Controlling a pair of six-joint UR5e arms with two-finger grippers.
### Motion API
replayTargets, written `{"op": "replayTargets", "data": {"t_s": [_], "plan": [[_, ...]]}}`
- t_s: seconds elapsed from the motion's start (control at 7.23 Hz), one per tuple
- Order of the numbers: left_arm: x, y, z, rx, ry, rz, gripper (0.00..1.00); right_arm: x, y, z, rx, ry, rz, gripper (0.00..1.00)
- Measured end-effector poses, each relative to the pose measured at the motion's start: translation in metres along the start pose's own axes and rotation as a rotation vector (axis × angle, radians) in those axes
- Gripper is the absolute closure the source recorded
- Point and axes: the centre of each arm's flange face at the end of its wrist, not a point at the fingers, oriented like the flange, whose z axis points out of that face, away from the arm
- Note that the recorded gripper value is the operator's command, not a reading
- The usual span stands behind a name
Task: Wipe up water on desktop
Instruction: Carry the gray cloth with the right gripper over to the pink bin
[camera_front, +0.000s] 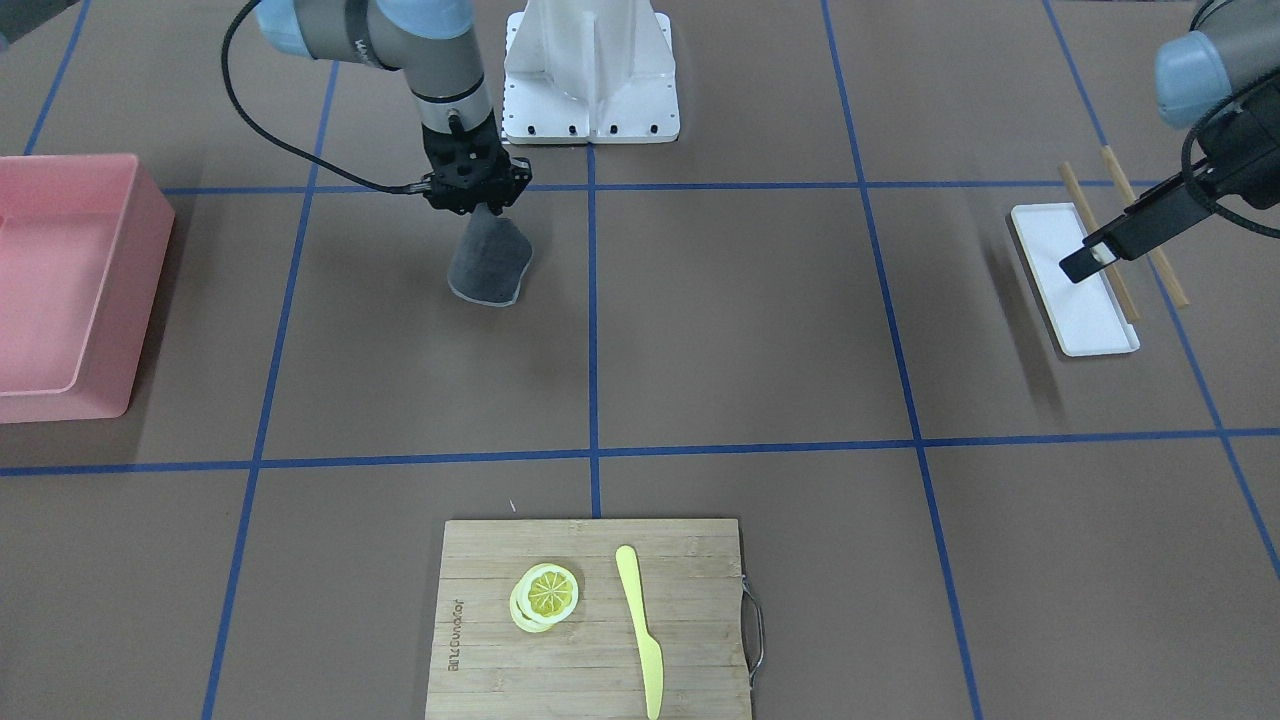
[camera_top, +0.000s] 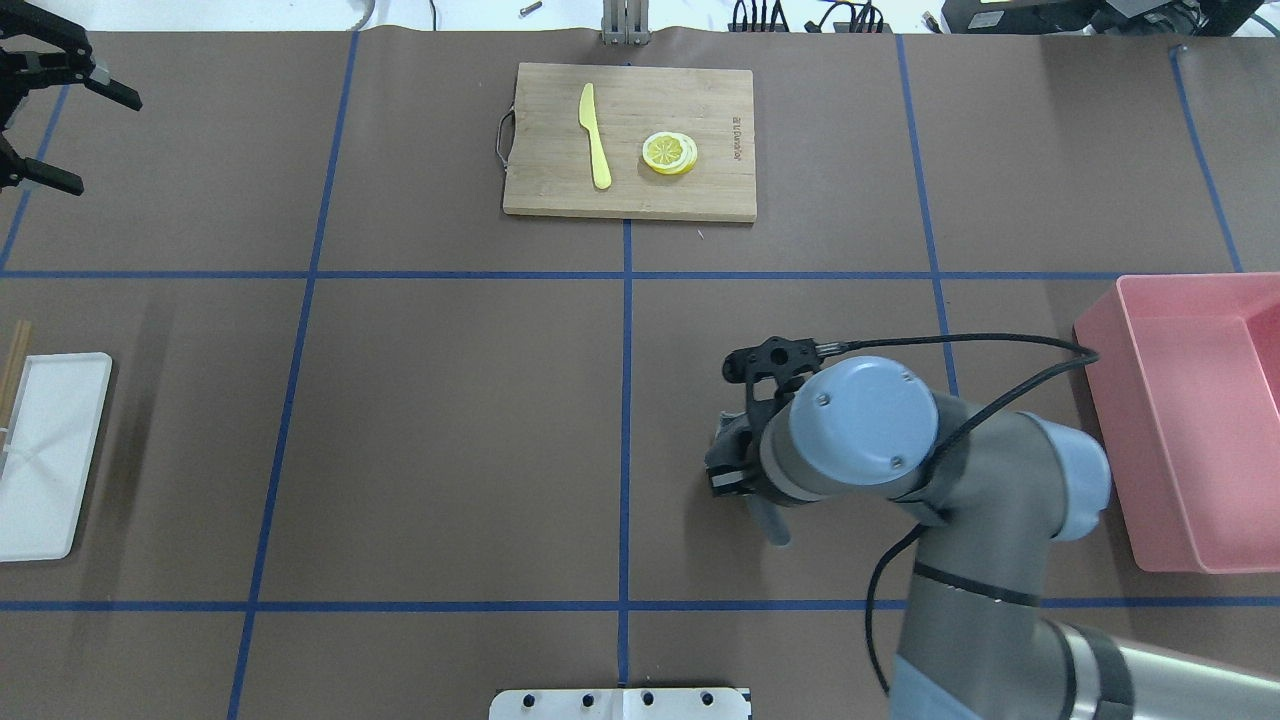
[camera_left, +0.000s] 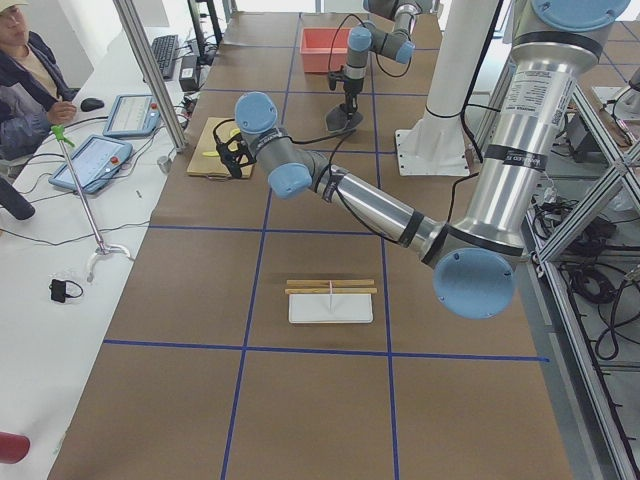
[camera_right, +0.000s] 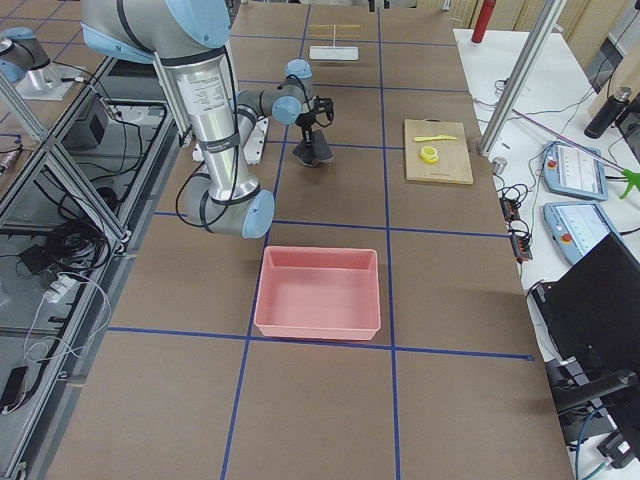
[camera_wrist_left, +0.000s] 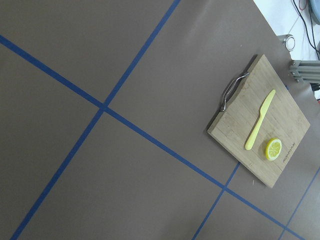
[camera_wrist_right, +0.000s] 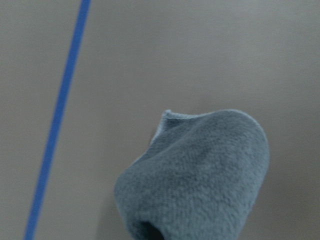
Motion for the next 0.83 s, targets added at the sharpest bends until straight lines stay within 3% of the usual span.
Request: {"op": "replayTargets", "data": {"t_s": [0.42, 0.55, 0.83], "plan": [[-0.008, -0.002, -0.004, 0.007, -0.001, 0.014, 0.02, 0.119, -0.004, -0.020, -0.066, 0.051, -0.055, 1.00], [-0.007, -0.001, -0.005, 0.007, 0.000, 0.018, 0.02, 0.119, -0.004, -0.021, -0.068, 0.047, -0.070, 1.00], [-0.006, 0.001, -0.005, 0.007, 0.001, 0.022, 0.02, 0.057, -0.013, -0.016, -0.061, -0.008, -0.065, 1.00]]}}
